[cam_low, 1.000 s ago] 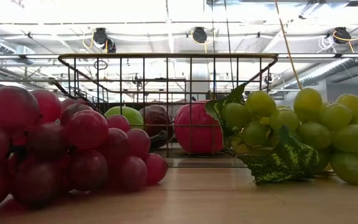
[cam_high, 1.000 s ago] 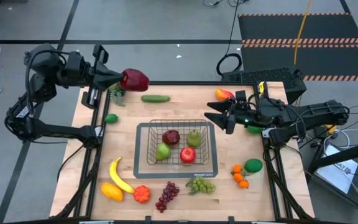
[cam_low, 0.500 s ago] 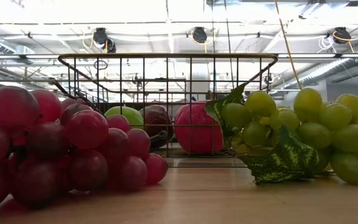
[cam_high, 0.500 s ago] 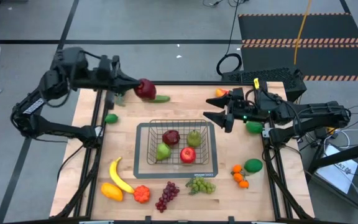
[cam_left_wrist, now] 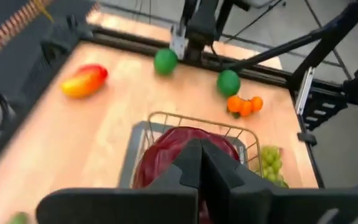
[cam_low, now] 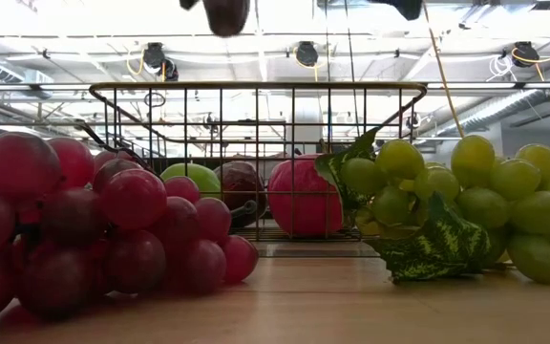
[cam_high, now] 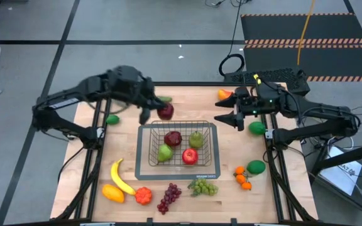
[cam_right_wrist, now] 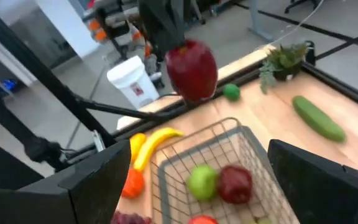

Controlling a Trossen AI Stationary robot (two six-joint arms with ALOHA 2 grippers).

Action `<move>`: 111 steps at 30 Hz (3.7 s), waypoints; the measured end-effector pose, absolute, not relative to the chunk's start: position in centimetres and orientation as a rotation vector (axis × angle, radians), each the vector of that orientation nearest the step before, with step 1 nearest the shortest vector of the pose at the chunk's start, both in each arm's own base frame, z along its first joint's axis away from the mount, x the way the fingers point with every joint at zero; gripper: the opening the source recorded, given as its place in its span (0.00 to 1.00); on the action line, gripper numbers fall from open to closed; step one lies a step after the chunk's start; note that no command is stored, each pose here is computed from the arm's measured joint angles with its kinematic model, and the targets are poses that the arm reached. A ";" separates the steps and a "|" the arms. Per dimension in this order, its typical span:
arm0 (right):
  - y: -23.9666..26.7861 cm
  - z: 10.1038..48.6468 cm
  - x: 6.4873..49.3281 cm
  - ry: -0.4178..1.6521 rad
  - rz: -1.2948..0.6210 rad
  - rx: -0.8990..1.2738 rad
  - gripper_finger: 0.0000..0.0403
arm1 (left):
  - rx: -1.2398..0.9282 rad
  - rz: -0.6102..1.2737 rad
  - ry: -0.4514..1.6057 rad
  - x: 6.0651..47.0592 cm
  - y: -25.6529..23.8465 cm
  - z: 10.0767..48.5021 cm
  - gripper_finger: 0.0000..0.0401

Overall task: Build produce basket
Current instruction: Put the dark red apple into the gold wire basket, then put the top mango into the gold wire basket

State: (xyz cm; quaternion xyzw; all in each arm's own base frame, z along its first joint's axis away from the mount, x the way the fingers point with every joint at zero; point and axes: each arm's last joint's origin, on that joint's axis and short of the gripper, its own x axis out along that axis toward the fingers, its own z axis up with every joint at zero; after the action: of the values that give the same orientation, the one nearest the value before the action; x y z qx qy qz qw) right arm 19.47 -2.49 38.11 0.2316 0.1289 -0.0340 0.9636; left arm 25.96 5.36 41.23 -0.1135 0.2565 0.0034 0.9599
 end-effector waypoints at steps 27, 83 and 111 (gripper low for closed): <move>-3.6 38.6 16.6 0.257 -0.139 0.332 0.93 | -0.438 0.215 0.785 26.8 2.8 25.0 0.06; -12.8 34.9 17.6 0.534 -0.524 -0.019 0.78 | -0.596 0.468 0.392 21.0 4.0 36.2 0.41; -22.1 19.2 16.0 0.779 -0.463 0.135 0.90 | -0.556 0.573 0.274 23.4 4.8 36.1 0.41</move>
State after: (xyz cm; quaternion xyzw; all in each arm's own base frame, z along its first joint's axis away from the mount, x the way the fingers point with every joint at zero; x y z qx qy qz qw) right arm 16.05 -22.08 19.18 0.0651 0.3758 -0.2234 0.8970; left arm 23.35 4.84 36.07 -0.2698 0.1331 0.2781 0.9122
